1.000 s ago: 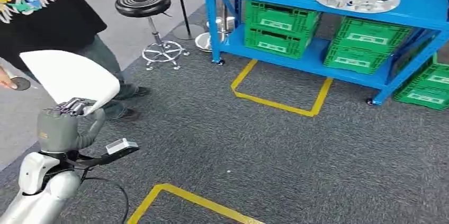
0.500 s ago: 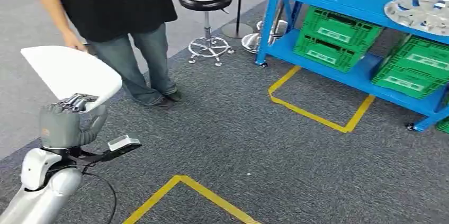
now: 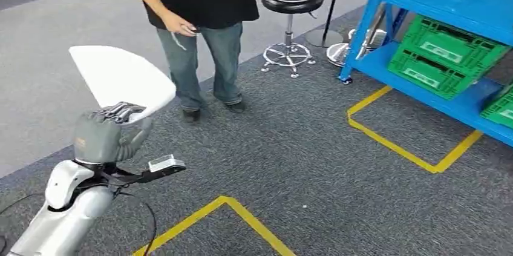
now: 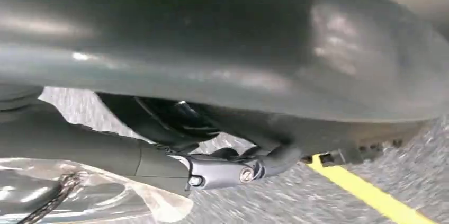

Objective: Take the parts from the cabinet and place them on the table.

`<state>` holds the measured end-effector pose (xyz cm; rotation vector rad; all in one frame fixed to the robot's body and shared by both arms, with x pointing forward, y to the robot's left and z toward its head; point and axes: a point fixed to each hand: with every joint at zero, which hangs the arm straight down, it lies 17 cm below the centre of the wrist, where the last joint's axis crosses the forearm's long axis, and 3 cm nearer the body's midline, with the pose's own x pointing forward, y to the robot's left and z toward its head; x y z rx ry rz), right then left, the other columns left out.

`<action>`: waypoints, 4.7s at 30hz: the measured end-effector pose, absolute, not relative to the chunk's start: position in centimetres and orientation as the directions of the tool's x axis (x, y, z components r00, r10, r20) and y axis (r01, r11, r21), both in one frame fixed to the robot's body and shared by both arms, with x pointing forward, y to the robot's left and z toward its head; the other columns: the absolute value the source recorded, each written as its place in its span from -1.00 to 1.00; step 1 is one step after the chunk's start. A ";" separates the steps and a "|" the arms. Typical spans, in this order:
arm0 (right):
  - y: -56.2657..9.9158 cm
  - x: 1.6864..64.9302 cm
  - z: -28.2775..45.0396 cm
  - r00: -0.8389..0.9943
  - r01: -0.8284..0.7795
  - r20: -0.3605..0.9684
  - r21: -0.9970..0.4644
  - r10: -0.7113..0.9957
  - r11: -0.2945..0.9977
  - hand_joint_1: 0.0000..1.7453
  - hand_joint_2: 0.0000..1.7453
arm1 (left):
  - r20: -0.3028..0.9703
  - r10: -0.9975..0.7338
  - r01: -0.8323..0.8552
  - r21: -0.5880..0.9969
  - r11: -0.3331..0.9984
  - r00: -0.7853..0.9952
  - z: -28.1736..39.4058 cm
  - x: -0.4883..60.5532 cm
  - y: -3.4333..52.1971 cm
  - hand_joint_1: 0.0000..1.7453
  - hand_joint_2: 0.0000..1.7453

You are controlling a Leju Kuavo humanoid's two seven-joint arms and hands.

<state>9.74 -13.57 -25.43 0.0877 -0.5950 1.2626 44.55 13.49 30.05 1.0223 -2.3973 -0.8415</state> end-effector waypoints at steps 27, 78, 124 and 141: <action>-13.4 13.3 -25.0 -0.048 -0.962 0.339 -0.268 0.939 0.048 -1.00 -1.00 | 0.178 -0.397 -0.204 0.633 0.747 -0.901 37.2 42.2 -4.3 1.00 1.00; -30.1 5.8 -28.3 0.825 -0.516 0.109 -0.253 0.554 0.818 -1.00 -1.00 | 0.107 -0.789 -0.514 0.704 0.490 -0.605 28.5 44.3 14.5 1.00 1.00; -51.0 15.0 -15.0 0.836 0.142 0.319 -0.912 0.446 0.386 -1.00 -1.00 | 0.119 -0.845 -0.602 0.651 0.462 -0.521 29.9 41.1 18.2 1.00 1.00; -27.6 14.6 -25.8 0.829 -0.206 0.435 -0.347 0.352 0.915 -1.00 -1.00 | 0.108 -0.800 -0.524 0.703 0.482 -0.590 30.3 42.7 14.2 1.00 1.00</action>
